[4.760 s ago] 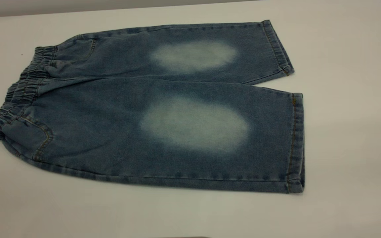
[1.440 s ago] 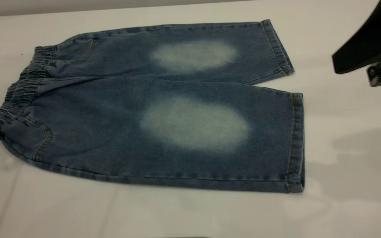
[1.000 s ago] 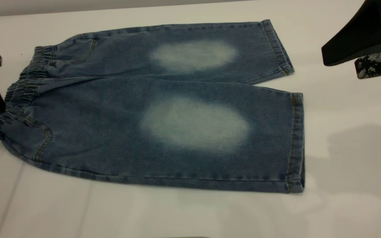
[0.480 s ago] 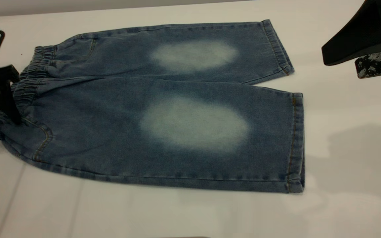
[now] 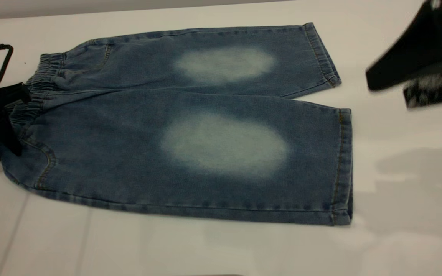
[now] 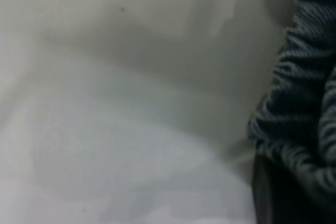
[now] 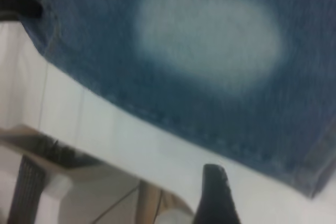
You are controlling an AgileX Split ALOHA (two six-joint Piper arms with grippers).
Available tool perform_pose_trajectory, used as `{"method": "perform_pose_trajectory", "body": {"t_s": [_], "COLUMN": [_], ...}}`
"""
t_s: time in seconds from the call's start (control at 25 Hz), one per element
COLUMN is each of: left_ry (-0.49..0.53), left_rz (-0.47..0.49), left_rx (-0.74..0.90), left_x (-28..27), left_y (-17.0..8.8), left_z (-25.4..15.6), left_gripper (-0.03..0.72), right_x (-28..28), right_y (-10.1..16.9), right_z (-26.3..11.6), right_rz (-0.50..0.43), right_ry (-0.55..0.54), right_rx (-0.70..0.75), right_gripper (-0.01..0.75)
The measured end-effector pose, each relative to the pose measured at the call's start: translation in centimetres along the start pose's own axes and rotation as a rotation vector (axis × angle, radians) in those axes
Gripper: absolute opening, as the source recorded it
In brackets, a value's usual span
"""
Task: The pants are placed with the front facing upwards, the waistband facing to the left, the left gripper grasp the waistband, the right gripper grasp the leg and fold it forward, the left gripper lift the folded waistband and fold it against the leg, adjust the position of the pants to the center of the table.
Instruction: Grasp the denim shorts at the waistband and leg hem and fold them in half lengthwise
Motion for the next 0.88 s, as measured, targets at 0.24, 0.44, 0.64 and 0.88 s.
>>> {"method": "perform_pose_trajectory", "body": {"t_s": [0.24, 0.44, 0.64, 0.88], "left_ry": [-0.036, -0.102, -0.106, -0.104], "left_rz": [-0.018, -0.035, -0.041, -0.045], "left_rx": [0.056, 0.087, 0.098, 0.119], "left_x": [-2.5, -5.3, -6.1, -6.1], "left_y": [-0.6, -1.2, -1.4, -2.1], "left_z": [0.7, 1.6, 1.5, 1.3], "left_gripper": [0.09, 0.09, 0.09, 0.09], "right_x": [3.0, 5.4, 7.8, 9.4], "right_y": [-2.6, -4.0, -5.5, -6.8], "right_z": [-3.5, -4.8, -6.1, -7.8], "right_rz": [-0.011, 0.01, 0.034, 0.036], "right_ry": [0.166, 0.244, 0.294, 0.351], "right_rx": [0.174, 0.258, 0.347, 0.401], "right_gripper": [0.435, 0.435, 0.435, 0.435]}}
Point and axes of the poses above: a point on each arm's last joint axis where the gripper is mounted, x pointing out along that axis toward the gripper, y along the wrist's bending axis when the last joint is at zero, z = x × y, the point moved 7 cm from there along x, pointing out along that axis toward the gripper, and after that the axes turned 5 degrees about x, right-handed, at the moved point
